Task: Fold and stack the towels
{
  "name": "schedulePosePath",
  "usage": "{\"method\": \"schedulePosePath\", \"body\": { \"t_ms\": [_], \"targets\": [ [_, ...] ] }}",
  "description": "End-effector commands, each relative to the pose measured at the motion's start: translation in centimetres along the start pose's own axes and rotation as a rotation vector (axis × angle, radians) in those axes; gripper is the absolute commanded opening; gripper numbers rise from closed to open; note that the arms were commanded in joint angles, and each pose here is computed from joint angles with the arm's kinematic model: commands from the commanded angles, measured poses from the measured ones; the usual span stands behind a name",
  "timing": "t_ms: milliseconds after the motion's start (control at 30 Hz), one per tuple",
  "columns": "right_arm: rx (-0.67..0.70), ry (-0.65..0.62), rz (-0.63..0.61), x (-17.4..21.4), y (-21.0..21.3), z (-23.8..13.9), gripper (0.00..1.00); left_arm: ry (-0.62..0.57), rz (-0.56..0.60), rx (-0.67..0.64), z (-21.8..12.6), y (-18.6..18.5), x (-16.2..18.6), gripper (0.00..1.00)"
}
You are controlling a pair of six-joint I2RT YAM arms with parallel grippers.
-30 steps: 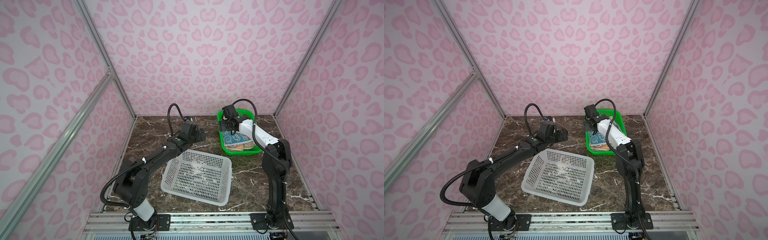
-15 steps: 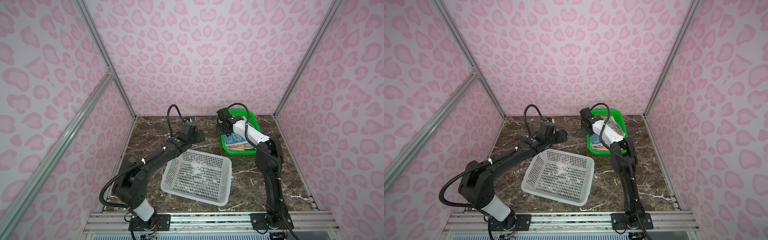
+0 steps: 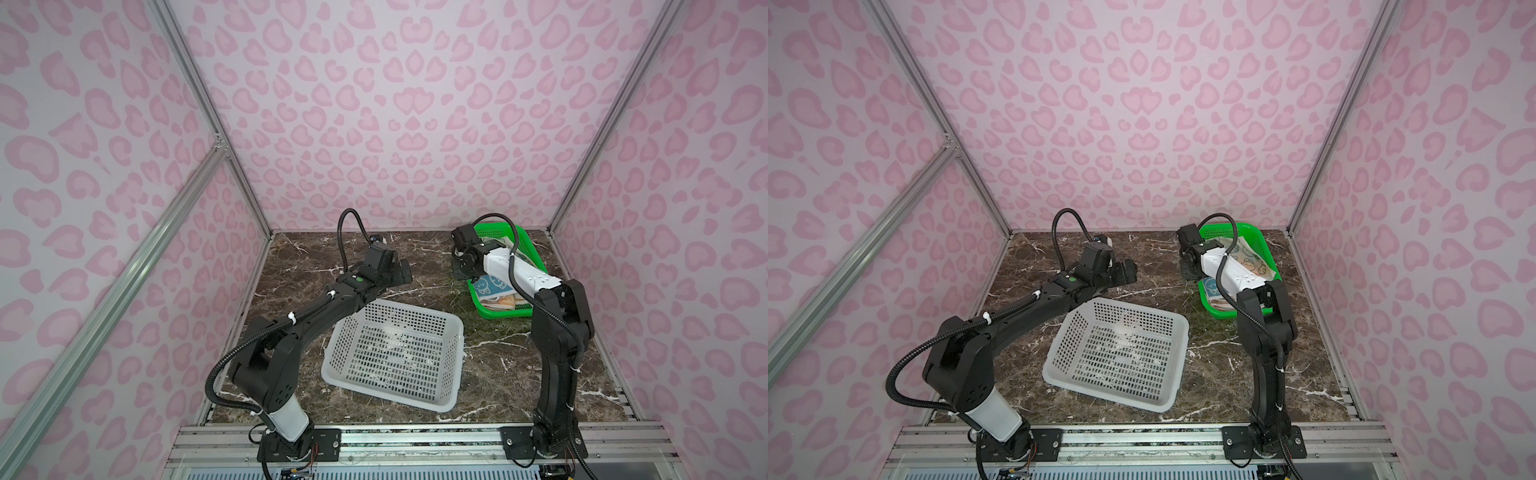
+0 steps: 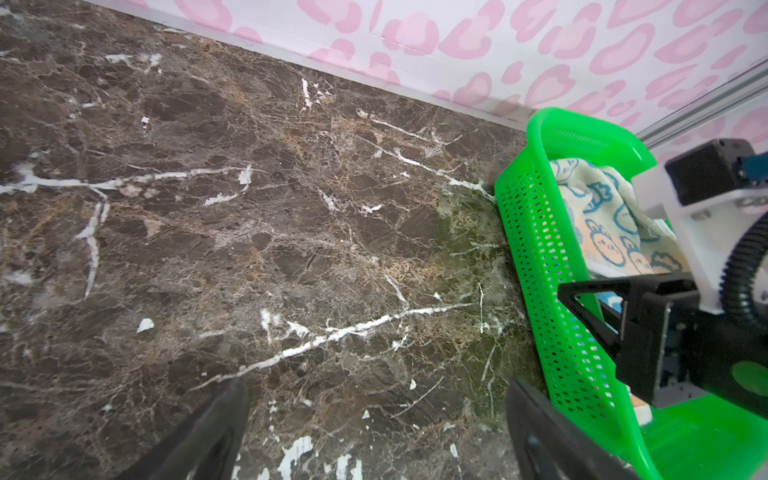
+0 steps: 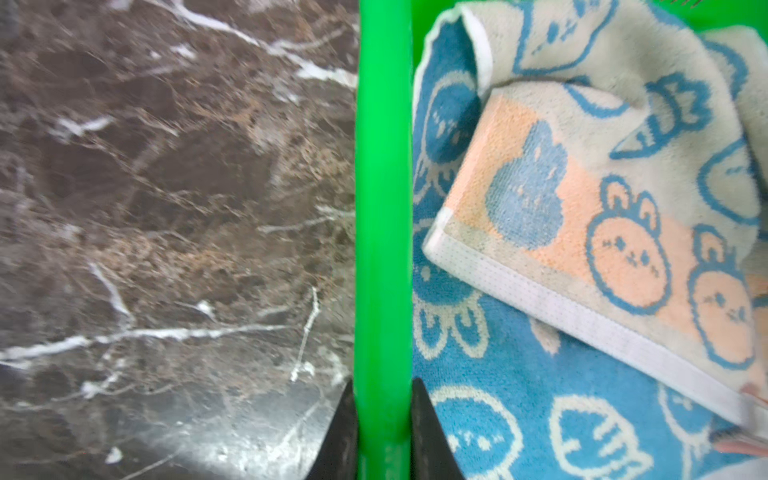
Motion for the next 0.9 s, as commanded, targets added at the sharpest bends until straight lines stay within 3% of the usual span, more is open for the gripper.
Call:
{"method": "schedulePosePath", "body": {
  "t_ms": [0,367,867],
  "targets": [
    [0.076,-0.003,-0.004,1.0,-2.3,0.1,0.01,-0.018,-0.019,0.031,0.3,-0.8,-0.7,0.97],
    [0.239,0.057,-0.089,5.9,-6.7,1.1,0.0,0.008,-0.033,0.06,1.4,-1.7,-0.1,0.97],
    [0.347,0.049,-0.202,6.0,-8.0,0.5,0.0,0.024,-0.032,0.089,1.8,-2.8,0.2,0.98]
  ]
}}
Point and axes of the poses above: each gripper's point midway between its finger pads, its own z axis out along the fingers, its own y axis along the line the jaws close on, x = y × z, the point moved 2 cm from there along -z, back along the fingers, and after that the axes turned 7 degrees about z, right-handed, at the moved point
